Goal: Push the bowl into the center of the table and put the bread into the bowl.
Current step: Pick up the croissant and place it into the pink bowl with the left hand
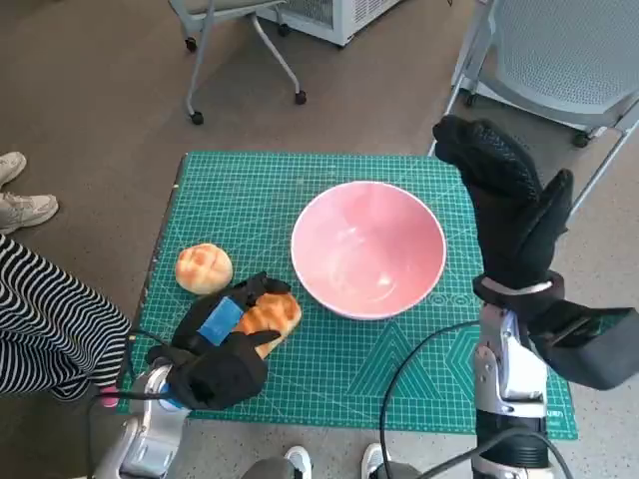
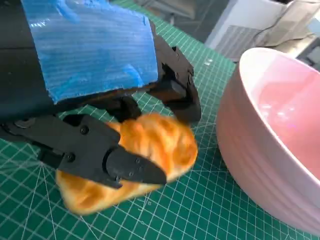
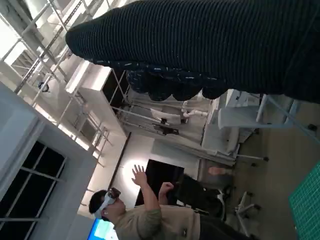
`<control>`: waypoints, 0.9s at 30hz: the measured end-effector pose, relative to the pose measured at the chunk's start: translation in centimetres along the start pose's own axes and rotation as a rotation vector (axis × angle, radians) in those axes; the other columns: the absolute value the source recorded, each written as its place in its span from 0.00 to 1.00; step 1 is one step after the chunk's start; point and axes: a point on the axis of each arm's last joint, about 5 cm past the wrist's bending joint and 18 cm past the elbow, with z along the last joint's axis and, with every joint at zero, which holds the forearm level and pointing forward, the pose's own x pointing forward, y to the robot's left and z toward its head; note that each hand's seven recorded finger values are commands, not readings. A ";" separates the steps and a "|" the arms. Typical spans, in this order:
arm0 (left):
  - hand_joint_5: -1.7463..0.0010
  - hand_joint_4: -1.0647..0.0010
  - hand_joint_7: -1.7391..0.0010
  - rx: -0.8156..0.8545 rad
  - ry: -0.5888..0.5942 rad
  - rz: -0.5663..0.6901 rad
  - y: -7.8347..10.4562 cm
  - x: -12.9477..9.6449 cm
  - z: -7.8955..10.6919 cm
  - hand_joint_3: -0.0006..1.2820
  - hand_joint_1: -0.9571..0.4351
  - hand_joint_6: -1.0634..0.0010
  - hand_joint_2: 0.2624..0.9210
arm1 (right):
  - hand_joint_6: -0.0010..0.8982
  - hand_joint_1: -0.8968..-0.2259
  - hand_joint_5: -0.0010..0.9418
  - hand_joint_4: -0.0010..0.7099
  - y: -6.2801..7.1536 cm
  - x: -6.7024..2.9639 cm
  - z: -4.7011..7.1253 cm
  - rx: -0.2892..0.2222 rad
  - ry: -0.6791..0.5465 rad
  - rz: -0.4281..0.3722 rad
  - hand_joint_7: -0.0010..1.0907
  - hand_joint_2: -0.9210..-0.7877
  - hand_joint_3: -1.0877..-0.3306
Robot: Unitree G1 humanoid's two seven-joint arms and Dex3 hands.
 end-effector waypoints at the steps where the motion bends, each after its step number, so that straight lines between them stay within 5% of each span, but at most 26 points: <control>1: 0.36 0.28 0.32 0.003 -0.003 0.003 0.1 0.0 0.0 0.05 0.69 0.46 1.00 | 0.05 0.37 0.00 0.23 0.0 0.00 0.0 0.000 0.000 0.000 0.54 0.00 0.53; 27: 0.41 0.25 0.31 0.004 -0.081 0.117 1.5 -0.5 -0.4 0.03 0.69 0.44 1.00 | 0.05 0.37 0.00 0.23 0.0 -0.05 0.0 0.000 0.001 -0.002 0.53 0.00 0.53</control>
